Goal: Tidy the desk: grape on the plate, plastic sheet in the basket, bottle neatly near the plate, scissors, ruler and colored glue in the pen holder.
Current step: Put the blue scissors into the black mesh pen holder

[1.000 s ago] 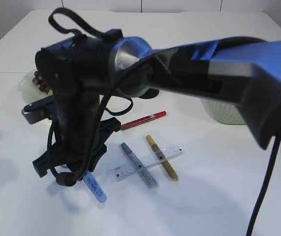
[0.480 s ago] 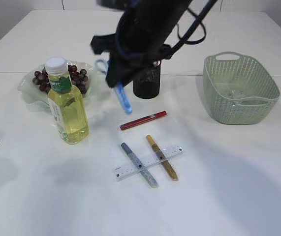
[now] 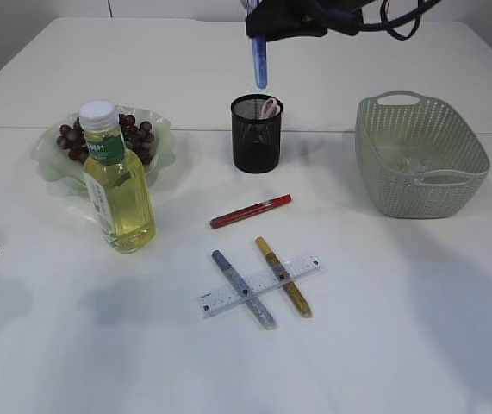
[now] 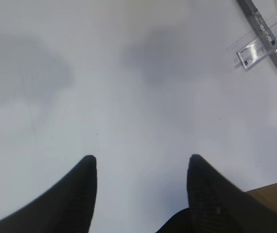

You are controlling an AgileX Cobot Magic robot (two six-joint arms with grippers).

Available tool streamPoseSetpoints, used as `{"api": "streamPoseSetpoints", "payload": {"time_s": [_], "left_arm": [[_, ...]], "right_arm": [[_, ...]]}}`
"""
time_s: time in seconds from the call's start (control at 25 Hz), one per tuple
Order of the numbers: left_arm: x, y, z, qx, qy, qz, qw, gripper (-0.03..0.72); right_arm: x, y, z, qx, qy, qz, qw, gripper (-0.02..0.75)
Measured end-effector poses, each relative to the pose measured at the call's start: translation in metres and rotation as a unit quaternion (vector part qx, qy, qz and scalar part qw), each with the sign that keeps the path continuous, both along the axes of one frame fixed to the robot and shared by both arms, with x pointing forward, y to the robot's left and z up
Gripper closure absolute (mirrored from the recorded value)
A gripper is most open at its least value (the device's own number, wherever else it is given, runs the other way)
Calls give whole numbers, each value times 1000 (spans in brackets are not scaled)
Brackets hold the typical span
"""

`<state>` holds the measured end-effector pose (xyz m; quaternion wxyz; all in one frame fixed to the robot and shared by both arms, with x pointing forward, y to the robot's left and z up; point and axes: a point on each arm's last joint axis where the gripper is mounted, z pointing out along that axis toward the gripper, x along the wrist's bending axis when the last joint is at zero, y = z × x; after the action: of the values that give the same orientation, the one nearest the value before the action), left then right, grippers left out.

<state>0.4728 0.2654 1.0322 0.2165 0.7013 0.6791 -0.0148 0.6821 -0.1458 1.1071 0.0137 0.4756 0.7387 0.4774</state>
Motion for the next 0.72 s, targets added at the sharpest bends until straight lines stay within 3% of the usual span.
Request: {"api": "streamPoseSetpoints", "payload": {"time_s": [0.24, 0.52, 0.72], "left_arm": [[0, 1, 0, 4, 0, -2, 1000, 255], [-3, 4, -2, 27, 12, -15, 999, 255], [-5, 5, -3, 35, 22, -22, 999, 255]], "right_arm": [[38, -11, -25, 45, -89, -38, 994, 542], [73, -7, -84, 67, -177, -46, 981, 542], [87, -8, -118, 58, -219, -57, 972, 542]]}}
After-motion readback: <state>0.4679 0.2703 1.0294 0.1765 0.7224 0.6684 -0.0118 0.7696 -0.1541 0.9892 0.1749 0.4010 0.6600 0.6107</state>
